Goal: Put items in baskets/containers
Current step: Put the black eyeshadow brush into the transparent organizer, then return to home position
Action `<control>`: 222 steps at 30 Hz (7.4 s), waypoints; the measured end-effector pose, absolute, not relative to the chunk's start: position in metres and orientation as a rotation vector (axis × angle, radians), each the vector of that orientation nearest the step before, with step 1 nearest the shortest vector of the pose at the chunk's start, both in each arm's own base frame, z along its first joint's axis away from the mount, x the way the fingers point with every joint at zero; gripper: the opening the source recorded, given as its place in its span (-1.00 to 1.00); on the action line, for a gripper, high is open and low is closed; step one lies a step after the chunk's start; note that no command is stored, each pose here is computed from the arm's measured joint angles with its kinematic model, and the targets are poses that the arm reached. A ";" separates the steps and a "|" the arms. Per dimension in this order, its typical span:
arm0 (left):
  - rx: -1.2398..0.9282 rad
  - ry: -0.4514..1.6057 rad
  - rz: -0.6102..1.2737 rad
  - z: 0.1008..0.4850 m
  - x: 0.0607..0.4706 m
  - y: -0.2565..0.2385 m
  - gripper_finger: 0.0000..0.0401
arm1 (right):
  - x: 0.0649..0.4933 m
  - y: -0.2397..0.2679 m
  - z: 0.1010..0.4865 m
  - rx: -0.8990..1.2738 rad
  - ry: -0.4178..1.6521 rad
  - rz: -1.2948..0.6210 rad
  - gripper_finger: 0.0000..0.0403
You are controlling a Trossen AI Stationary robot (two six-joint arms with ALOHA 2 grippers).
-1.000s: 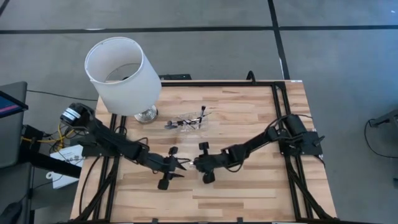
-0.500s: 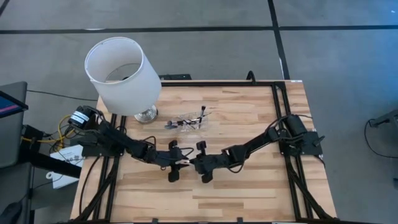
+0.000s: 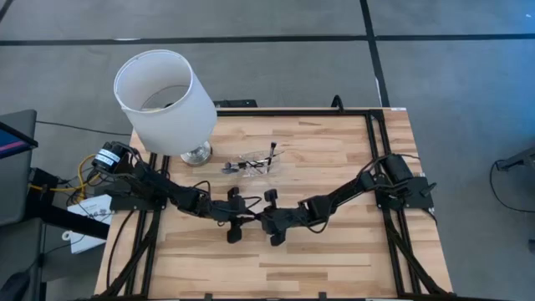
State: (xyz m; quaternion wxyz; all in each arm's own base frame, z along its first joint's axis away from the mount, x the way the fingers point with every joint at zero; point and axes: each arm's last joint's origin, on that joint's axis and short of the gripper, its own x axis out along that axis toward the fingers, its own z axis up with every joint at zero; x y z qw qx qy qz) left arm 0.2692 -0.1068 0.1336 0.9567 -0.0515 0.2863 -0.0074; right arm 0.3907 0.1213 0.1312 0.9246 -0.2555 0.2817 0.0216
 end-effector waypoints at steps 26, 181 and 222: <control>-0.104 0.587 -0.026 0.135 0.268 -0.106 -0.94 | 0.391 0.132 0.137 -0.550 0.587 -0.020 -0.66; 0.005 0.429 0.059 0.224 0.213 -0.091 -0.46 | 0.359 -0.025 0.156 -0.075 0.122 -0.479 -0.36; 0.065 -0.009 -0.055 0.187 0.096 -0.034 -0.46 | 0.115 0.025 0.205 -0.066 -0.012 -0.060 -0.72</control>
